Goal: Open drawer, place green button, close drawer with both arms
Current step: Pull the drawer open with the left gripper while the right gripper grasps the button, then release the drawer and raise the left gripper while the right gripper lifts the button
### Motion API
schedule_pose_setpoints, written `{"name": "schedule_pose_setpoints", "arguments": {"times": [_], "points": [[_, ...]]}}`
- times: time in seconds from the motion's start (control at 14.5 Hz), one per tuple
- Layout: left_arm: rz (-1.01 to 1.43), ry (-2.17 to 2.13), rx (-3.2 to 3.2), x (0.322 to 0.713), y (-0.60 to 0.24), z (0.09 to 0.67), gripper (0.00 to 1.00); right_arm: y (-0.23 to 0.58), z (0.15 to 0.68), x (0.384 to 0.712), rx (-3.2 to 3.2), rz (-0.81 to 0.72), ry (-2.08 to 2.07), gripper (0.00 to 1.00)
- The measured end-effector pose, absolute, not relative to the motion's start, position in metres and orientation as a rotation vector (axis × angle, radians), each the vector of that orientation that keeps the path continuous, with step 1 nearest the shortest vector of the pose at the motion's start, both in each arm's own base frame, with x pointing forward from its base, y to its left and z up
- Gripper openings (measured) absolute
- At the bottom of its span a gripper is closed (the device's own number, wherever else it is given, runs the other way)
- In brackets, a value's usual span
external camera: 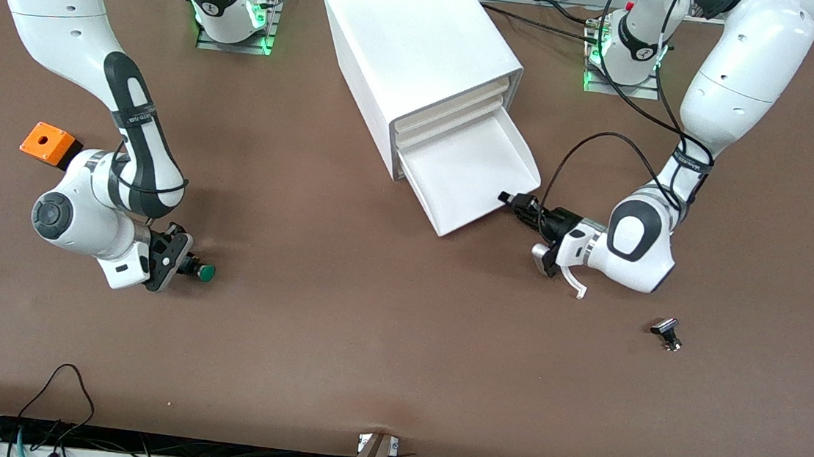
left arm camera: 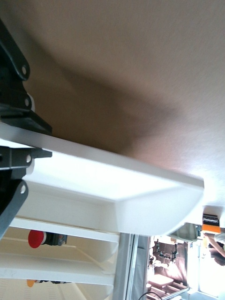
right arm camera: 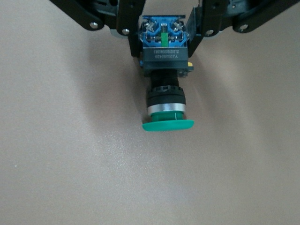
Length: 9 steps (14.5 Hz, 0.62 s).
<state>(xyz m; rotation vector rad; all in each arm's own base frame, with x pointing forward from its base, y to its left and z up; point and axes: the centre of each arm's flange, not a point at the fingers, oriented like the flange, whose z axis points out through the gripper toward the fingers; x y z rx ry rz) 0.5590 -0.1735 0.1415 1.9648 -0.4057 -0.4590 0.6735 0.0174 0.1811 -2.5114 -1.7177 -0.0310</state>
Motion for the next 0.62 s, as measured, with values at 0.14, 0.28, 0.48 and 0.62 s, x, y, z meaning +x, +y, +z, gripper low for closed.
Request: {"name": "schedule_pose_setpoints", "arguments": {"times": [0.14, 0.28, 0.48, 0.62], "points": [[-0.442, -0.397, 1.974, 0.564, -0.168, 0.144, 0.26, 0.019, 0.191, 0.681, -2.521, -0.065, -1.728, 0.41], [-0.411, -0.403, 1.981, 0.573, -0.163, 0.155, 0.43, 0.026, 0.215, 0.694, -2.528, -0.138, -1.745, 0.41], [-0.274, -0.448, 2.082, 0.596, -0.152, 0.192, 0.71, 0.050, 0.264, 0.707, -2.562, -0.220, -1.675, 0.41], [-0.157, -0.631, 2.262, 0.616, -0.138, 0.241, 0.91, 0.068, 0.289, 0.708, -2.577, -0.222, -1.603, 0.41]]}}
